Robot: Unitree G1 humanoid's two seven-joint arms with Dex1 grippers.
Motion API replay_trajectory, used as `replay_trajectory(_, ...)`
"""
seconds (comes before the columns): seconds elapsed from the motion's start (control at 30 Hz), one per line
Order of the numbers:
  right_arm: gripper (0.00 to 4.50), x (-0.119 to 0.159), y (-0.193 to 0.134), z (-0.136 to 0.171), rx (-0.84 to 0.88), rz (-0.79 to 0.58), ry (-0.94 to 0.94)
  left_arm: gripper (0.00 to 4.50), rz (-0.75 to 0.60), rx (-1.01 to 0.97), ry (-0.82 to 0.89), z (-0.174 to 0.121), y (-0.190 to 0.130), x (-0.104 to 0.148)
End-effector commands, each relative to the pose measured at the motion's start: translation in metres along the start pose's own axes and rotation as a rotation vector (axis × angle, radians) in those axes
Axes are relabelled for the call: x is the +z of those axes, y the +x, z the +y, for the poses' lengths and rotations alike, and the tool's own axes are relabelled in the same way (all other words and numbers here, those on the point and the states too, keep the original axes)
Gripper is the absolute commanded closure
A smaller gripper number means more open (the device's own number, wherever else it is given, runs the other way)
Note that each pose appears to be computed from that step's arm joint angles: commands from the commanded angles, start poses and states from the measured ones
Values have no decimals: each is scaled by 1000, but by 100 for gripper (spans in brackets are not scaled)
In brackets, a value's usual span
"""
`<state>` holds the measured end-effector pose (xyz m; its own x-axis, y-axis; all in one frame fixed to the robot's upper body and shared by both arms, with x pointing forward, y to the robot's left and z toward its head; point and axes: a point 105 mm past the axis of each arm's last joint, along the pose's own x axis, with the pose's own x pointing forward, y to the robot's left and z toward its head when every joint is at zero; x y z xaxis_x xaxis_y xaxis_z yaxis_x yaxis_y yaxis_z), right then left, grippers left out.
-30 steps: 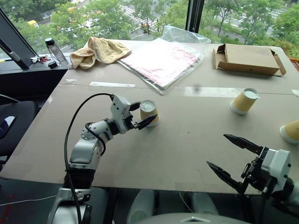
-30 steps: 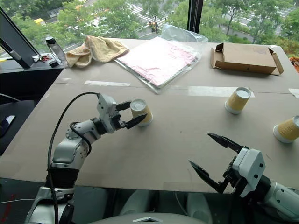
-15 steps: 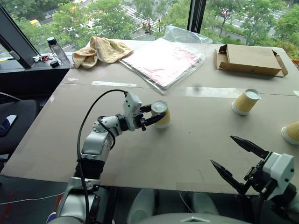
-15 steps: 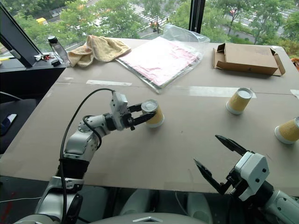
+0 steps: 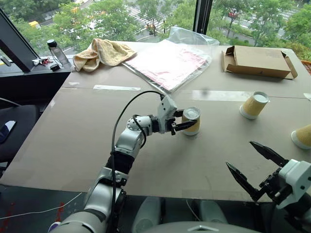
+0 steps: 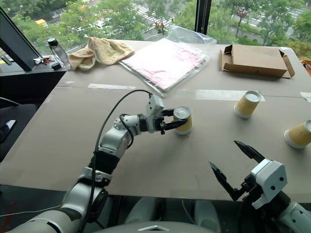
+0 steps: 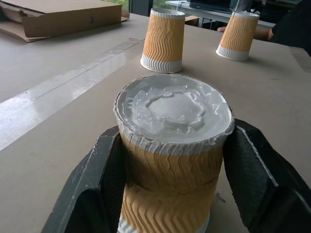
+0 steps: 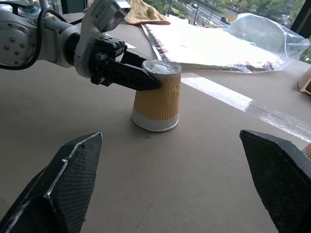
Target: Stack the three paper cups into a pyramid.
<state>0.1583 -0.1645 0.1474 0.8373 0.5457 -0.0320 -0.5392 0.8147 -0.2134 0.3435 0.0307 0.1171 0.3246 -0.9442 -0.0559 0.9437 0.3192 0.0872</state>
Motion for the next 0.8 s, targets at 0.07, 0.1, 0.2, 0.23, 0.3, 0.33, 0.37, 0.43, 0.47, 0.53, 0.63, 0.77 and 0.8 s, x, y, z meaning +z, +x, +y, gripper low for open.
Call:
replay_trajectory(0.07, 0, 10, -3, -4, -51, -31, -21, 9, -39, 9, 25, 3, 1, 12)
replay_trajectory(0.1, 0, 9, -4, -6, -66, -27, -17, 9, -42, 11, 23, 4, -1, 14)
replay_trajectory(0.2, 0, -3, -4, -18, -146, 28, -10, 9, -61, 19, 12, 7, -9, 19)
replay_trajectory(0.23, 0, -7, -2, -25, -185, 46, -23, 9, -75, 26, 4, 8, -13, 22)
replay_trajectory(0.3, 0, -19, 3, -39, -249, 99, 24, 9, -107, 24, -30, 7, -25, 30)
replay_trajectory(0.33, 0, -20, 6, -48, -289, 106, 23, 9, -120, 18, -41, 6, -32, 35)
replay_trajectory(0.37, 0, -21, 10, -59, -341, 106, 18, 9, -124, 24, -42, 5, -41, 38)
replay_trajectory(0.43, 0, -18, 16, -80, -423, 94, 0, 9, -138, 4, -61, -2, -59, 46)
replay_trajectory(0.47, 0, -19, 17, -90, -465, 100, -5, 9, -134, -7, -62, -6, -67, 48)
replay_trajectory(0.53, 0, -19, 19, -102, -512, 95, 8, 9, -119, -33, -64, -15, -78, 49)
replay_trajectory(0.63, 0, -23, 25, -121, -553, 95, 31, 9, -89, -75, -38, -32, -89, 49)
replay_trajectory(0.77, 0, -25, 44, -143, -582, 95, 36, 9, -86, -113, 6, -49, -95, 54)
replay_trajectory(0.8, 0, -26, 48, -149, -598, 94, 45, 9, -85, -135, 2, -54, -96, 55)
